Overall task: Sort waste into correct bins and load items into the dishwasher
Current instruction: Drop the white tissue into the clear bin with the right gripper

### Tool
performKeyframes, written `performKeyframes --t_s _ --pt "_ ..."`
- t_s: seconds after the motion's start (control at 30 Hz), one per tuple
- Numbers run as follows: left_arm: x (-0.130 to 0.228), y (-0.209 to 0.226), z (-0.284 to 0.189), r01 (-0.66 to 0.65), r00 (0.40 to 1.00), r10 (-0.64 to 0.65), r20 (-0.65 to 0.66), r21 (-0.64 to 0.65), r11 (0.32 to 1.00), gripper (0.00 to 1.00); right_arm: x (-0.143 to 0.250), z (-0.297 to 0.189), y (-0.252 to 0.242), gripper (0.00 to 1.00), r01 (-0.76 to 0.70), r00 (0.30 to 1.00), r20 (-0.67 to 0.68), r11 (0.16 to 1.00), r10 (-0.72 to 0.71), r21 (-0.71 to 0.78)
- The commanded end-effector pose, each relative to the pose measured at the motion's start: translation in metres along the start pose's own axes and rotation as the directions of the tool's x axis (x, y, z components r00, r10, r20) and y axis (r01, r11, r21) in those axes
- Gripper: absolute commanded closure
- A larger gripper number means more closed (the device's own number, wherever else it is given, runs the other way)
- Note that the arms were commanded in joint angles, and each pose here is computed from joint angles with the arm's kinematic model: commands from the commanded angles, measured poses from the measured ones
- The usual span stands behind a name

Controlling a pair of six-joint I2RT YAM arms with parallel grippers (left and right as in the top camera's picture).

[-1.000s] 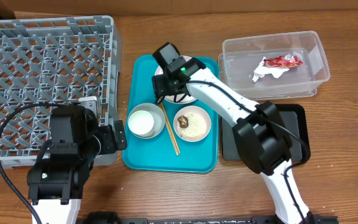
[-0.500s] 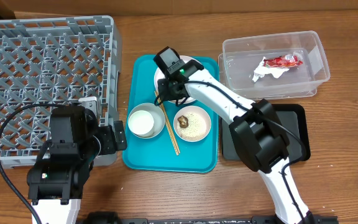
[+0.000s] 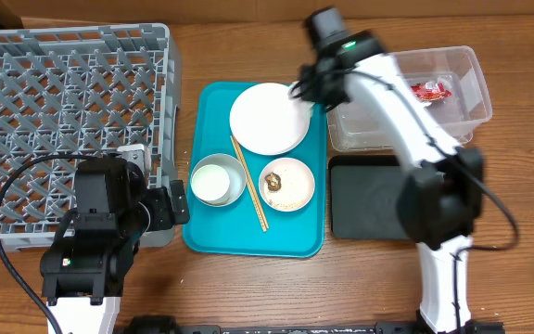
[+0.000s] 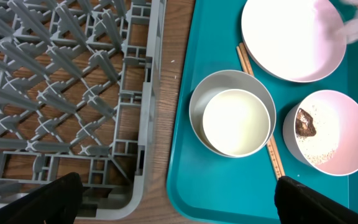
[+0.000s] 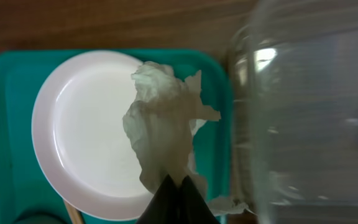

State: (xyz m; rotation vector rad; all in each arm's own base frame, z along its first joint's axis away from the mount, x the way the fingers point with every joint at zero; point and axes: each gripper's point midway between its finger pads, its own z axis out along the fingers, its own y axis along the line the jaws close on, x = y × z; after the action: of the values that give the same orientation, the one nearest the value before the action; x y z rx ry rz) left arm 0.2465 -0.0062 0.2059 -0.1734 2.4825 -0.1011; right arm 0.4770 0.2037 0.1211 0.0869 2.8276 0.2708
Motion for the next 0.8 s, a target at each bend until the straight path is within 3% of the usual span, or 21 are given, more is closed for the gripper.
performKeyframes --t_s 0.0,0.27,0.33,0.43,0.7,0.77 --pt "-0.008 -0.005 -0.005 0.005 1.000 -0.005 0.021 0.022 1.000 0.00 -0.040 -0.091 -0.032 0.96 -0.050 0.982 0.178 0.998 0.055 -0.034" --pt "-0.008 -0.005 -0.005 0.005 1.000 -0.005 0.021 0.022 1.000 0.00 -0.041 -0.108 -0.121 0.96 -0.225 0.966 0.142 0.973 0.217 0.046" --pt "-0.008 -0.005 -0.005 0.005 1.000 -0.005 0.021 0.022 1.000 0.00 -0.037 -0.108 -0.132 0.85 -0.246 0.964 0.122 0.967 0.237 0.062" --pt "-0.008 -0.005 -0.005 0.004 1.000 -0.005 0.023 0.022 1.000 0.00 -0.033 -0.108 -0.138 0.29 -0.258 0.963 0.105 0.963 0.249 0.074" --pt "-0.008 -0.005 -0.005 0.005 1.000 -0.005 0.023 0.022 1.000 0.00 -0.024 -0.125 -0.136 0.25 -0.210 0.975 0.095 0.975 0.203 0.073" --pt "-0.008 -0.005 -0.005 0.005 1.000 -0.005 0.023 0.022 1.000 0.00 -0.022 -0.136 -0.134 0.20 -0.208 0.974 0.110 0.976 0.200 0.066"
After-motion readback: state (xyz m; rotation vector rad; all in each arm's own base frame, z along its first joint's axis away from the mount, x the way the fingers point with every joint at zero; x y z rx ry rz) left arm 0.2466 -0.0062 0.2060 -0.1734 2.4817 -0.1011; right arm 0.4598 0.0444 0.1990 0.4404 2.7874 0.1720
